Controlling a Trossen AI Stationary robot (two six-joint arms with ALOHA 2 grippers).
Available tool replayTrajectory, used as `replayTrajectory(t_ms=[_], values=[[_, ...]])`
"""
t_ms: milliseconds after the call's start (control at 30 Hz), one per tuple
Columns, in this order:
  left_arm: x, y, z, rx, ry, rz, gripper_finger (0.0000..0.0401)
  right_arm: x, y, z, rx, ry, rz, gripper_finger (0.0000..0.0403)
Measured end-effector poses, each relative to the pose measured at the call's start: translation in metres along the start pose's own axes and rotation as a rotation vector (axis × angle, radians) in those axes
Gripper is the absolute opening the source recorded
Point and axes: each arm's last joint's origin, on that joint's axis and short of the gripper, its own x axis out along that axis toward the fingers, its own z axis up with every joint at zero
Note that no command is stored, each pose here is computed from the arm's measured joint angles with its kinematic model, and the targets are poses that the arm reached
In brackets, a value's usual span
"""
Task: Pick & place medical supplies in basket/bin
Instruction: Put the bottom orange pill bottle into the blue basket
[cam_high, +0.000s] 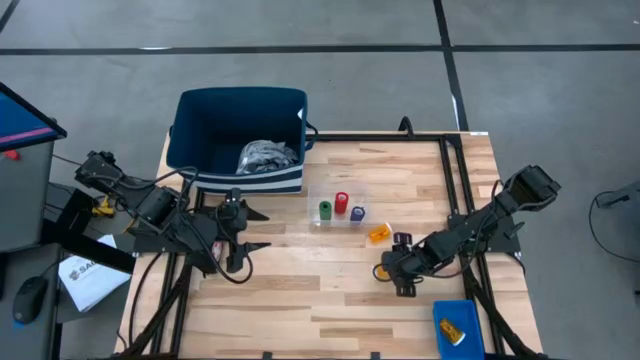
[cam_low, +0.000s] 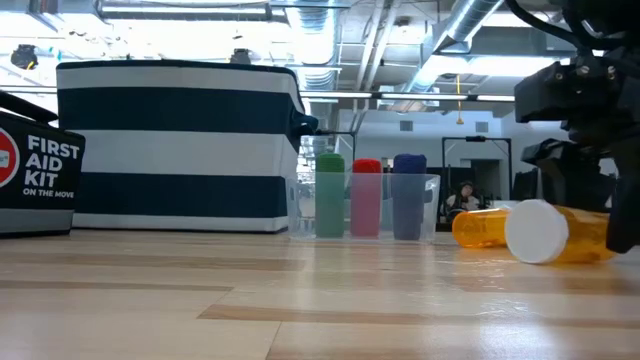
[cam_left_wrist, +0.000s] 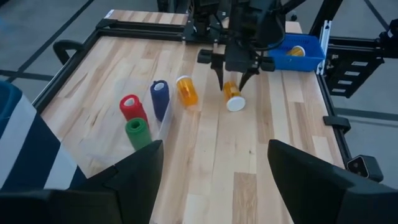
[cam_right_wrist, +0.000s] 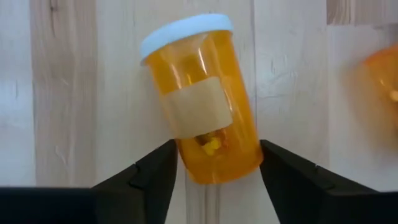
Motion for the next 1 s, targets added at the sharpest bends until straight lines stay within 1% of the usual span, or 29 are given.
replayTrajectory(t_ms=[133, 233, 533, 767, 1000], values=[[0.000, -0.001, 0.002, -0.010, -0.014, -0.006, 0.0277, 0.000, 0.000, 0.002, -0.002, -0.010, 0.009, 0.0188], [0.000, -0.001, 0.002, -0.012, -0.016, -0.007, 0.0277, 0.000, 0.000, 0.002, -0.001, -0.010, 0.010, 0.0176], [0.000, -0.001, 0.002, -0.012, -0.016, -0.007, 0.0277, -0.003, 0.005, 0.003, 0.022, -0.012, 0.028, 0.0173], [0.000, 0.000, 0.001, -0.001, -0.008, -0.004, 0.0277, -0.019, 0.023, 0.010, 0.052, 0.024, 0.110, 0.0172], [0.000, -0.001, 0.001, 0.005, -0.007, -0.004, 0.0277, -0.051, 0.059, 0.003, 0.076, 0.142, 0.210, 0.0171]])
